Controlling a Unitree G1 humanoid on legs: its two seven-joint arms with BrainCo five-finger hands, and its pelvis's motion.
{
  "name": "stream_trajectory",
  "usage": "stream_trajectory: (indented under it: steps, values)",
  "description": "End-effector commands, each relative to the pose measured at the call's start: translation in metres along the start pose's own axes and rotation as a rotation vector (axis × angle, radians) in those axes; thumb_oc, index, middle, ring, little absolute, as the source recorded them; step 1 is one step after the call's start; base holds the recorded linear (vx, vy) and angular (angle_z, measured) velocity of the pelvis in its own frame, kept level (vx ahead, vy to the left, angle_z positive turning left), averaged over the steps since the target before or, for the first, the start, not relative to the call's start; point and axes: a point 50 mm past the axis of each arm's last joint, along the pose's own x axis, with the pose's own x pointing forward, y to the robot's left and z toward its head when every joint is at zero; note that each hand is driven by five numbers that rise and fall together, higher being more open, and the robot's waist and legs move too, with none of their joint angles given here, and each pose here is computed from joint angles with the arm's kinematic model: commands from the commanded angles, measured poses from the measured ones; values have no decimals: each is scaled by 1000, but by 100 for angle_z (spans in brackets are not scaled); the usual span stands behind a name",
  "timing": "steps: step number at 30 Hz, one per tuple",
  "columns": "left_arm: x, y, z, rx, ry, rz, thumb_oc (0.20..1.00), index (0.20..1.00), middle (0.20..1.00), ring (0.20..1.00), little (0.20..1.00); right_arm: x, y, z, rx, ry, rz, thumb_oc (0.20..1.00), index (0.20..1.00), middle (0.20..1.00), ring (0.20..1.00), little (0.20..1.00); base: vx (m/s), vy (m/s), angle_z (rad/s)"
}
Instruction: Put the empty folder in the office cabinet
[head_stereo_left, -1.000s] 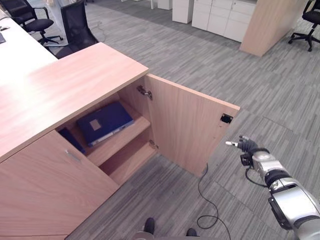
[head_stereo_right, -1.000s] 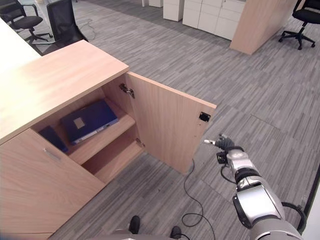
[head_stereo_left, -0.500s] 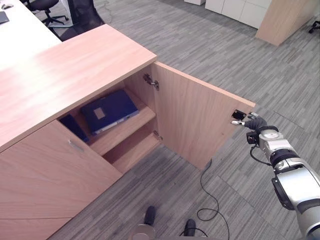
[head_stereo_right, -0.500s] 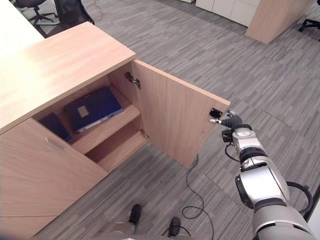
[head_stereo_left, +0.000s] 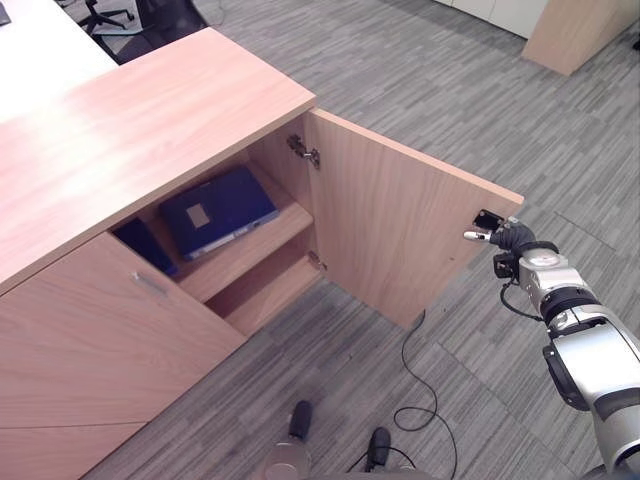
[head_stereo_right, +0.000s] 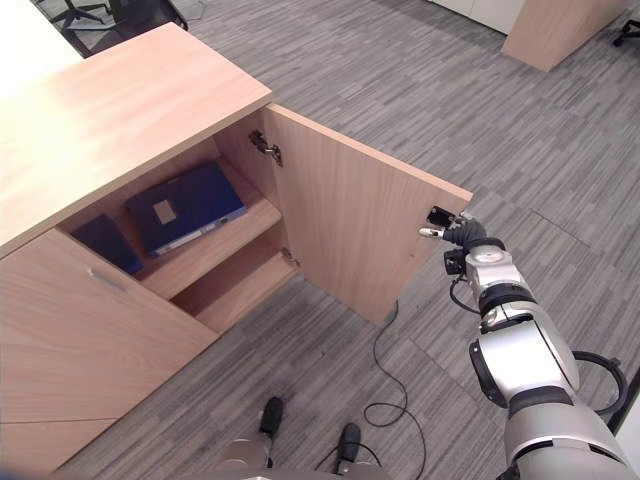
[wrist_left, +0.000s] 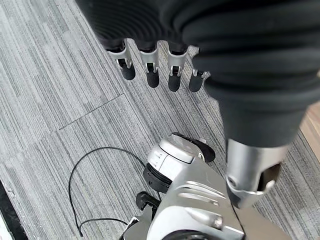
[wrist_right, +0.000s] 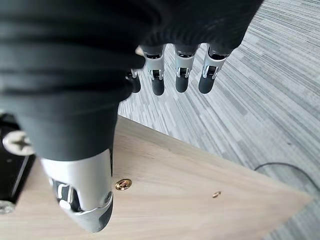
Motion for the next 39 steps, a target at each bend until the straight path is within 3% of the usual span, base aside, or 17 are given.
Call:
stream_trajectory:
  steps: [1,6,9,10,12,13,16,17,18,20,26,33,39]
  values:
    - [-1,9,15,48,-23,21,1000,1000,1000,1000,1000,0,29,62,17,-190,85,1000,1000,1000,1000,1000,0,0,0]
    - [0,7,19,58,-36,12,1000,1000,1000,1000,1000,-5,71,73,-24,-239,237,1000,1000,1000,1000,1000,-2,1,-1]
    - [0,3,20,62,-34,-8,1000,1000,1000,1000,1000,-19,126,76,-31,-287,464,1000,1000,1000,1000,1000,-9,5,-7]
    - [0,3,20,62,-34,-8,1000,1000,1000,1000,1000,-19,126,76,-32,-286,464,1000,1000,1000,1000,1000,-15,10,-23]
    - [1,-3,20,61,-31,-26,1000,1000,1000,1000,1000,-40,174,73,-35,-325,658,1000,1000,1000,1000,1000,-13,12,-22]
    - [1,-3,20,61,-31,-26,1000,1000,1000,1000,1000,-40,174,73,-35,-325,658,1000,1000,1000,1000,1000,-10,8,-14]
    - [2,-7,21,63,-30,-38,1000,1000,1000,1000,1000,-79,227,66,-64,-379,925,1000,1000,1000,1000,1000,-2,15,-8]
    - [2,-11,22,67,-32,-49,1000,1000,1000,1000,1000,-111,255,58,-70,-406,1112,1000,1000,1000,1000,1000,10,20,-16]
    - [2,-11,21,67,-32,-49,1000,1000,1000,1000,1000,-111,255,57,-71,-405,1112,1000,1000,1000,1000,1000,10,16,-25]
    - [3,-15,26,72,-43,-58,1000,1000,1000,1000,1000,-147,277,48,-11,-416,1307,1000,1000,1000,1000,1000,5,19,-28]
    - [3,-16,29,58,-52,-42,1000,1000,1000,1000,1000,-185,292,38,136,-393,1500,1000,1000,1000,1000,1000,1,17,0]
    - [3,-17,26,31,-41,-39,1000,1000,1000,1000,1000,-192,293,14,277,-281,1534,1000,1000,1000,1000,1000,-5,14,4]
    - [3,-17,24,43,-33,-45,1000,1000,1000,1000,1000,-186,286,-10,265,-206,1513,1000,1000,1000,1000,1000,-5,15,-6]
